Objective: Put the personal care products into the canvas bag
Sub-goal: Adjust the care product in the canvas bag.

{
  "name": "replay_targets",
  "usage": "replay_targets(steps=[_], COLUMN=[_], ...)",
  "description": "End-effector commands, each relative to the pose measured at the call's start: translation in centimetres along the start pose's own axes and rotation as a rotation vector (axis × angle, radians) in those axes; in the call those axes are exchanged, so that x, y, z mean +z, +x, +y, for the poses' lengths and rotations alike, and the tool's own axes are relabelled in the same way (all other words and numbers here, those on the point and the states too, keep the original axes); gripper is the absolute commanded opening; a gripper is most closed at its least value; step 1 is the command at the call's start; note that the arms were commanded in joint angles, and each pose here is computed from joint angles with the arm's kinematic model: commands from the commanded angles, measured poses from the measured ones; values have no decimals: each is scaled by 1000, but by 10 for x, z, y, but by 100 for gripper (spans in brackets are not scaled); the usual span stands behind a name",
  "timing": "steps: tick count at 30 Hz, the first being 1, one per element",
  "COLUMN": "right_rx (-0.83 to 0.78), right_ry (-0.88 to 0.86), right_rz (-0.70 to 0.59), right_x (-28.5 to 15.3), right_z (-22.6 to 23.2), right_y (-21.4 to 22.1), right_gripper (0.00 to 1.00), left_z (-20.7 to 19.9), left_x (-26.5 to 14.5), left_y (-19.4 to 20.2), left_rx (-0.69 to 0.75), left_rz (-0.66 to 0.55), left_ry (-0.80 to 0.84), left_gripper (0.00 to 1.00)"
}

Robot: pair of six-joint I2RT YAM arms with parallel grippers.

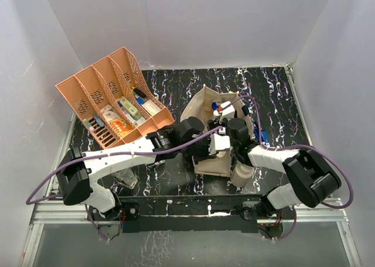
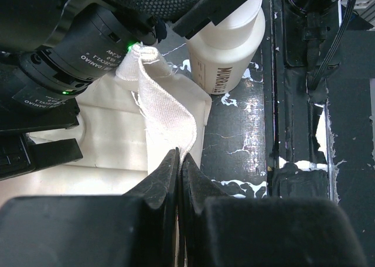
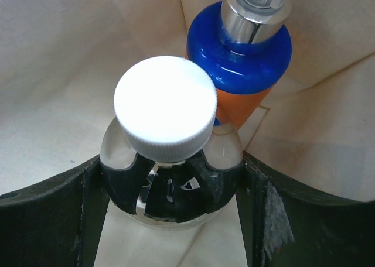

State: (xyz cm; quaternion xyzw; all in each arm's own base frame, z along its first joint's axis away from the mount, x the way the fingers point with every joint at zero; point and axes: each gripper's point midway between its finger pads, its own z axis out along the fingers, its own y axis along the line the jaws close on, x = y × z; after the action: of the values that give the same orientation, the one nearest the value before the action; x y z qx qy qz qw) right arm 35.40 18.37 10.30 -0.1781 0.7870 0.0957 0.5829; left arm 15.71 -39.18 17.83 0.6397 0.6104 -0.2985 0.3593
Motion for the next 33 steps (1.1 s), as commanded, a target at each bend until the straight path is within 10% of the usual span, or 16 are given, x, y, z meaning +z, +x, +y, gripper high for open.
replay_targets(steps=[1, 20, 33], right_rx=[31, 80, 87], right_ry=[36, -33, -6], right_rz=[-139, -63, -117], right_x=[8, 12, -3], right_z=[-6, 2, -6], right_y=[-43, -64, -112], right_gripper=[31, 94, 98], left_z=[-4, -6, -5], left_x=[-3, -8, -8], left_y=[10, 6, 5], left_rx=[-17, -15, -8], left_rz=[38, 25, 26], left_ry=[11, 16, 12], left_gripper=[0, 0, 0])
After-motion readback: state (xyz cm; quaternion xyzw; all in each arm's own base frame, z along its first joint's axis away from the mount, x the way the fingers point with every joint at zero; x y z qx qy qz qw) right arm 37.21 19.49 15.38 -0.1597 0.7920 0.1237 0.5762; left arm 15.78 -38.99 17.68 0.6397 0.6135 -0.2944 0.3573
